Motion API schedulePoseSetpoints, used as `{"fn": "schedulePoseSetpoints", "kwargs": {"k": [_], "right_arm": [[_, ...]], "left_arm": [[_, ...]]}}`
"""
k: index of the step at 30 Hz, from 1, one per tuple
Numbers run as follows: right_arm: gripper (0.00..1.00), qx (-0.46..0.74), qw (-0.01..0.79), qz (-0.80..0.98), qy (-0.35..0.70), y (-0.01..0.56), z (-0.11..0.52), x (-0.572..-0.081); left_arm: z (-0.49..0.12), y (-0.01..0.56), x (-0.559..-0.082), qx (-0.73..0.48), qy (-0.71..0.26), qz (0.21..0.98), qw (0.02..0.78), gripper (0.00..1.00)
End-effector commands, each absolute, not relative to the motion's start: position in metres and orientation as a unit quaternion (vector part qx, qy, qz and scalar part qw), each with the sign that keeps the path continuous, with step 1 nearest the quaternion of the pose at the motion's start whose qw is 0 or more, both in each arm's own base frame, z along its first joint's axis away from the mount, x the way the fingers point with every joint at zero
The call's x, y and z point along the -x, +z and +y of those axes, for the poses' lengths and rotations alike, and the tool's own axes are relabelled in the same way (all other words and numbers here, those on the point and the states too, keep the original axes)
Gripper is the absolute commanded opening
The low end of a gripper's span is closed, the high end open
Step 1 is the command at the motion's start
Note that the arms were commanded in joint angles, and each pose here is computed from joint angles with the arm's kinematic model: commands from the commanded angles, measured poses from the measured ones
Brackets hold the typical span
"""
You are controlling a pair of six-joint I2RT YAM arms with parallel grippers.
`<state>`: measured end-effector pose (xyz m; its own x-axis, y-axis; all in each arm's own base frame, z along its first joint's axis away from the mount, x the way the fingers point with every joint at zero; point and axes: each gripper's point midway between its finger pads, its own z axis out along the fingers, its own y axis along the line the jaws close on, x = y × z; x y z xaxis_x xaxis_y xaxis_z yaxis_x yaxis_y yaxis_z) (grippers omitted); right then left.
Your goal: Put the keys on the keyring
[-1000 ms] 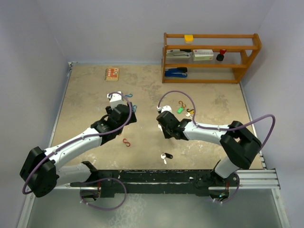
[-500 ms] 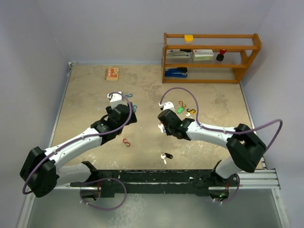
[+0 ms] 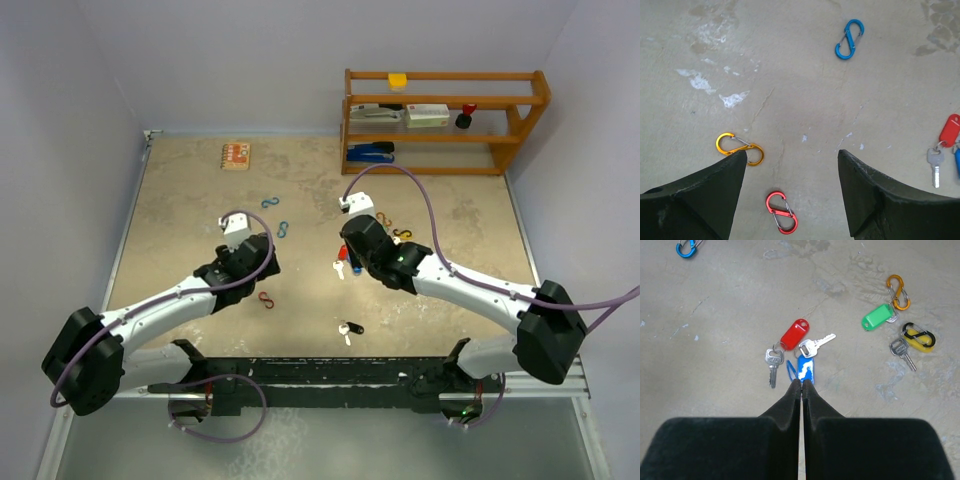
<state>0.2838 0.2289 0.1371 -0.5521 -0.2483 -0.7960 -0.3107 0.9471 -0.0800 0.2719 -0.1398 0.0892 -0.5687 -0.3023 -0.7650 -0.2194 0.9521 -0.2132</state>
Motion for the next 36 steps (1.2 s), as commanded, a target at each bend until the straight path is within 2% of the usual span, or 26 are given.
{"fn": "schedulePoseSetpoints", "kwargs": {"k": [1, 9, 23, 36], "right_arm": [[0.0, 0.155, 0.469, 0.868, 0.045, 0.158, 0.233, -0.288], [0.0, 0.161, 0.463, 0.87, 0.059, 0.149, 0.235, -0.283], [0.0, 0.158, 0.461, 0.871, 0.067, 0.144, 0.232, -0.277], [0.0, 0.156, 0.463, 0.87, 0.066, 0.142, 0.226, -0.273]], "left_arm": [[-0.13, 0.076, -0.264, 0.219, -0.055, 0.874, 0.431, 0.7], [-0.128, 0.056, -0.238, 0.294, -0.111, 0.858, 0.406, 0.72], [-0.169, 0.037, -0.22, 0.259, -0.127, 0.883, 0.37, 0.71], [-0.185, 0.032, -0.227, 0.24, -0.134, 0.889, 0.367, 0.7]]}}
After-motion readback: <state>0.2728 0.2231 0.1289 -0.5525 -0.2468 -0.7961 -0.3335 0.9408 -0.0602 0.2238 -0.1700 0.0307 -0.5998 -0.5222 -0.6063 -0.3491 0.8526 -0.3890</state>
